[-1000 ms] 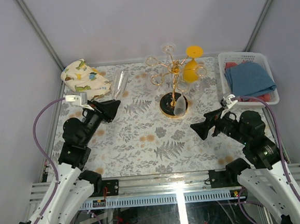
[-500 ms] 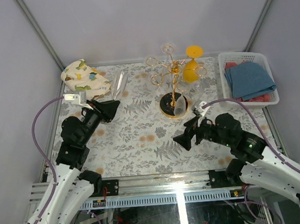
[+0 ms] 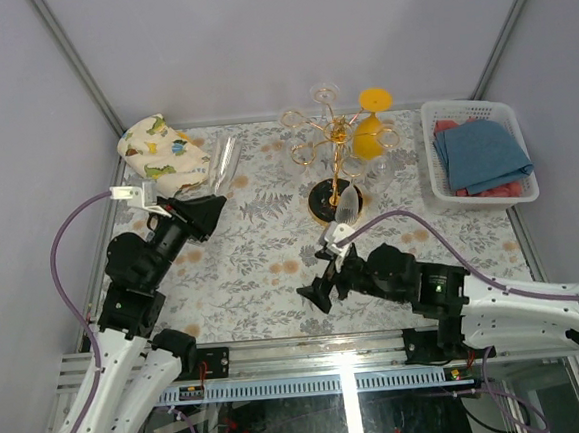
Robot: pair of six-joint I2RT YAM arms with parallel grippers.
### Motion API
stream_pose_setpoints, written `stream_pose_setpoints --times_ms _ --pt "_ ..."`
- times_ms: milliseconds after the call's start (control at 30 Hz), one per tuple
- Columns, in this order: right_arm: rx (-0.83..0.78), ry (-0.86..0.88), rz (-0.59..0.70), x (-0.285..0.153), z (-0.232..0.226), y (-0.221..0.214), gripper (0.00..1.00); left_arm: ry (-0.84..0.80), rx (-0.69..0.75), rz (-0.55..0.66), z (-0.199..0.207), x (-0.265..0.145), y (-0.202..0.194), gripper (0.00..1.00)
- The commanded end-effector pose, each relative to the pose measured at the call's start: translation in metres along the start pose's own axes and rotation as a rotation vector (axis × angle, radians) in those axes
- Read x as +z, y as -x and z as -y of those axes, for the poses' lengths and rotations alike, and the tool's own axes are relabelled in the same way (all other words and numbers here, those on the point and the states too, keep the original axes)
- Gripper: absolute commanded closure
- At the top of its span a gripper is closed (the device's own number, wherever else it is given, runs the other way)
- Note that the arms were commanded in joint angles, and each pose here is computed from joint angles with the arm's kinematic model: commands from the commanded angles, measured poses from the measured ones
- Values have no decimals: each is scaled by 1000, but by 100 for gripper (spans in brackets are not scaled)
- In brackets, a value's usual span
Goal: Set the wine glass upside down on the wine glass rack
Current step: Turn the wine glass upside down at the wine rack.
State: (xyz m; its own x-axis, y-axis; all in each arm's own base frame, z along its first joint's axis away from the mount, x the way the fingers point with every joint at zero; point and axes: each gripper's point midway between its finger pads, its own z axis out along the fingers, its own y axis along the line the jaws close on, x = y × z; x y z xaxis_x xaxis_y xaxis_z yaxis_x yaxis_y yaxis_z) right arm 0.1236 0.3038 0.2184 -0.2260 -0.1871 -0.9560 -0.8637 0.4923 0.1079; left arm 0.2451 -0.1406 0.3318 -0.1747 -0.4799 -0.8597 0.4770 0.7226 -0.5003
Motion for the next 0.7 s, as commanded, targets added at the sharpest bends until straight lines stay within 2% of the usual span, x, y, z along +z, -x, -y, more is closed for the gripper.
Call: stream_pose_setpoints --times_ms 0,167,333,467,667 --pt "-55 -3 240 9 -13 62 6 -66 20 42 20 -7 20 100" --pt "-204 2 367 17 -16 82 7 -91 6 31 25 -9 18 100" --pt "-479 36 550 24 -29 101 10 -125 -24 24 31 -9 16 100" --pt "-641 44 582 41 -39 113 11 -151 -53 24 35 -8 14 100" --pt "-666 39 608 68 -50 136 19 -155 -66 27 34 -9 11 100"
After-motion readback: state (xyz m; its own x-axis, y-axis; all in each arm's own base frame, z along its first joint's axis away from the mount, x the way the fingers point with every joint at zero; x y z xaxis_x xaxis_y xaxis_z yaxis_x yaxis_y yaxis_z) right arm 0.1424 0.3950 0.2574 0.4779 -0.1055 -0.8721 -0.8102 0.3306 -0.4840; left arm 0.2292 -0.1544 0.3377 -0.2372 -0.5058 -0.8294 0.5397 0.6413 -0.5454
